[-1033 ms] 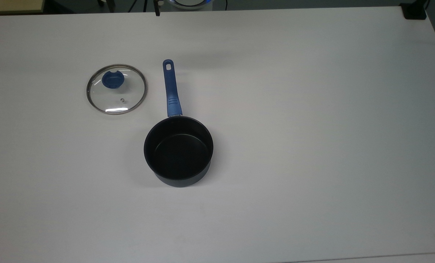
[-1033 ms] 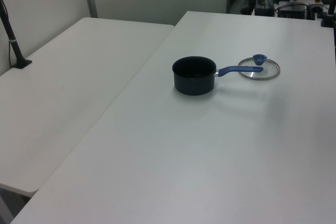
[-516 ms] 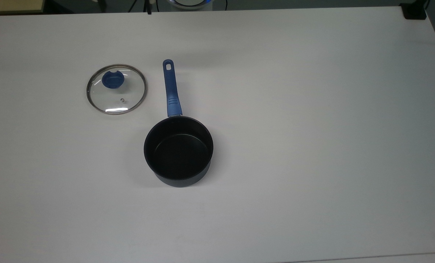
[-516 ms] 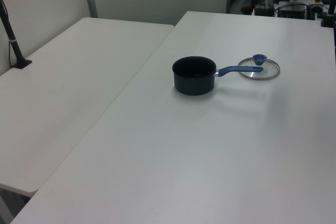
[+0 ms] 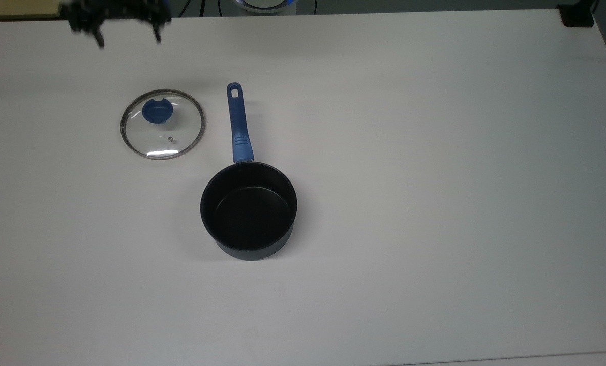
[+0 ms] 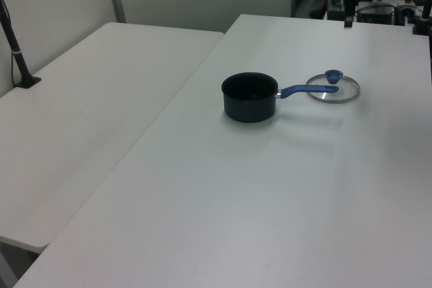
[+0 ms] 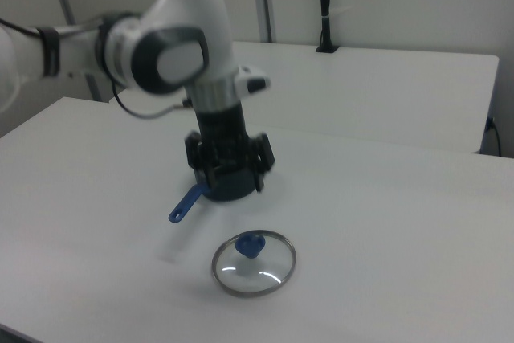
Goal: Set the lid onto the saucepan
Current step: 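Lower the gripper onto the glass lid's blue knob and grasp it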
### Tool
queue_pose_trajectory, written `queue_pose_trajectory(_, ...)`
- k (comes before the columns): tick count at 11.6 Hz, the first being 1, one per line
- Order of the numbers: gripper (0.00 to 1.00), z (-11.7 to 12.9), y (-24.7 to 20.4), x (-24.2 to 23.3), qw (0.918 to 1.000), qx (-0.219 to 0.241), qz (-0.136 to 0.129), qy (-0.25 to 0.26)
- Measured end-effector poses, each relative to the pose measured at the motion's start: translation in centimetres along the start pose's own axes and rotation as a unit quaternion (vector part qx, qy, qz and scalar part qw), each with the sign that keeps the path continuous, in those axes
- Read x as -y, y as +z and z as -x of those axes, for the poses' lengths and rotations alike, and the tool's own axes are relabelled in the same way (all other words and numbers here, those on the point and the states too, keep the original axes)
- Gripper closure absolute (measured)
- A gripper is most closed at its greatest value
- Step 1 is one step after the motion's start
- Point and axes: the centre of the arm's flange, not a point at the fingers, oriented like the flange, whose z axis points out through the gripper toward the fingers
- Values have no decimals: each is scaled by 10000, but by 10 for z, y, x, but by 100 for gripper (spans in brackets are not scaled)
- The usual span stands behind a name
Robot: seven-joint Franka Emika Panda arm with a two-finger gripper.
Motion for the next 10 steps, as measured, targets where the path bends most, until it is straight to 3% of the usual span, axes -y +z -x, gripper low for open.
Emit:
queue_pose_trajectory(2, 0, 5, 70, -8, 9997, -213, 123, 48)
queue_pose_trajectory(4, 0, 6, 113, -9, 9998, -81, 76, 156)
queue_pose_trajectory(7, 0, -8, 140, -1, 9939, -132, -106, 1093)
queue_pose_trajectory(10, 0, -24, 158, 19, 9879, -92, -173, 1540)
